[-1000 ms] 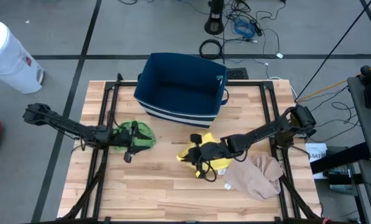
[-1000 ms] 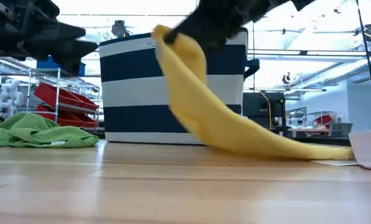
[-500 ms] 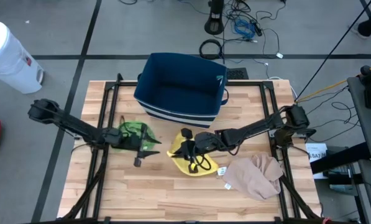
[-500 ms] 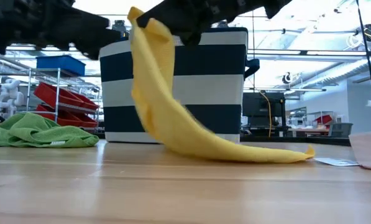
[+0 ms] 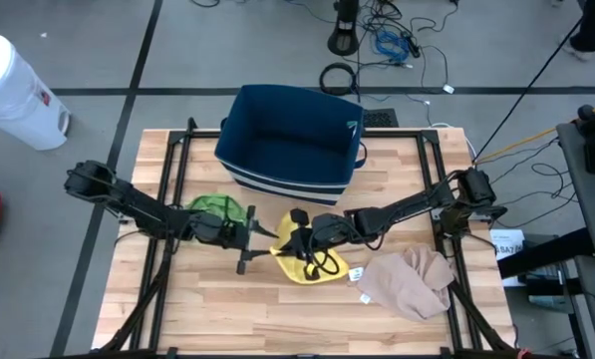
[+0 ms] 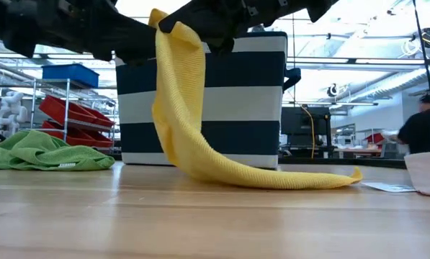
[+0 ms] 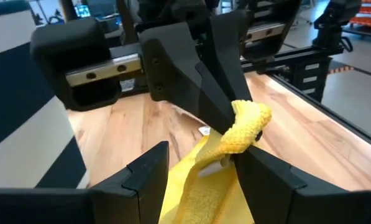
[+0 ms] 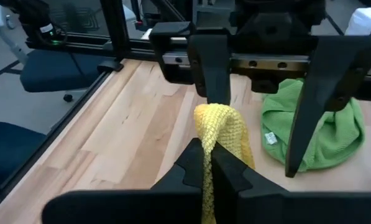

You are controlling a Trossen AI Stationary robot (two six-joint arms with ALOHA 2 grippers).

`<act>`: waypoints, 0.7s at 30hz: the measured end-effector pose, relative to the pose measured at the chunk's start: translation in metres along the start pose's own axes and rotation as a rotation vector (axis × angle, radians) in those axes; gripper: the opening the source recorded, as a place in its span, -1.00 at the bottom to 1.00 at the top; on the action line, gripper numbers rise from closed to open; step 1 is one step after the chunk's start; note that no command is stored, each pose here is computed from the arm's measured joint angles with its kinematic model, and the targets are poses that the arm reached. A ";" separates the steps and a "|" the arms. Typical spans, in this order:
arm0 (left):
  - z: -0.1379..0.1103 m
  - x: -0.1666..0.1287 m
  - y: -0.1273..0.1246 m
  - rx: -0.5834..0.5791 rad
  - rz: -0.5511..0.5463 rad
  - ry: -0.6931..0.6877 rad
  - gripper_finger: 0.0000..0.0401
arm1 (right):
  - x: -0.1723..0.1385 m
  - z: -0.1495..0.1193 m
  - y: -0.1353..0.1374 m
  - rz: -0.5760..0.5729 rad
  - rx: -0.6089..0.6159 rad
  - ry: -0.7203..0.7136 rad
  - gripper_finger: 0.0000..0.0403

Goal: Fold towel
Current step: Fold the yellow towel

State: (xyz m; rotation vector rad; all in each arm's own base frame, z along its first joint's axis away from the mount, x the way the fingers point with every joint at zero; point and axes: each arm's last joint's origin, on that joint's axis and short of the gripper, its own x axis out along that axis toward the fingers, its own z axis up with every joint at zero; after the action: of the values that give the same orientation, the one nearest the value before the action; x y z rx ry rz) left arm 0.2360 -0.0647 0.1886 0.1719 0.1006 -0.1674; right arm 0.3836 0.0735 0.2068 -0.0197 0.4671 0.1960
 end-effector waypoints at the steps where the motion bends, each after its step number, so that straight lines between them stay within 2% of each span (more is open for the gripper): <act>1: 0.001 0.000 0.000 0.008 0.000 -0.002 -0.04 | 0.000 0.000 0.000 0.001 0.003 0.005 -1.00; 5: 0.004 0.001 -0.002 0.020 -0.009 -0.020 -0.04 | 0.000 -0.003 0.003 0.005 0.008 0.030 -1.00; 13: 0.009 -0.001 -0.014 0.046 -0.108 -0.058 -0.04 | 0.000 -0.012 -0.001 -0.029 0.029 0.110 -0.98; 21: 0.001 -0.001 -0.012 0.087 0.008 0.037 -0.04 | 0.001 -0.011 -0.001 -0.025 0.035 0.104 -0.97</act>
State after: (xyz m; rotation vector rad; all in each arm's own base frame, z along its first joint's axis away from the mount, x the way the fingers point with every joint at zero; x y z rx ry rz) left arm 0.2335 -0.0761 0.1878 0.2621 0.1293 -0.1603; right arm 0.3791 0.0724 0.1964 -0.0016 0.5731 0.1628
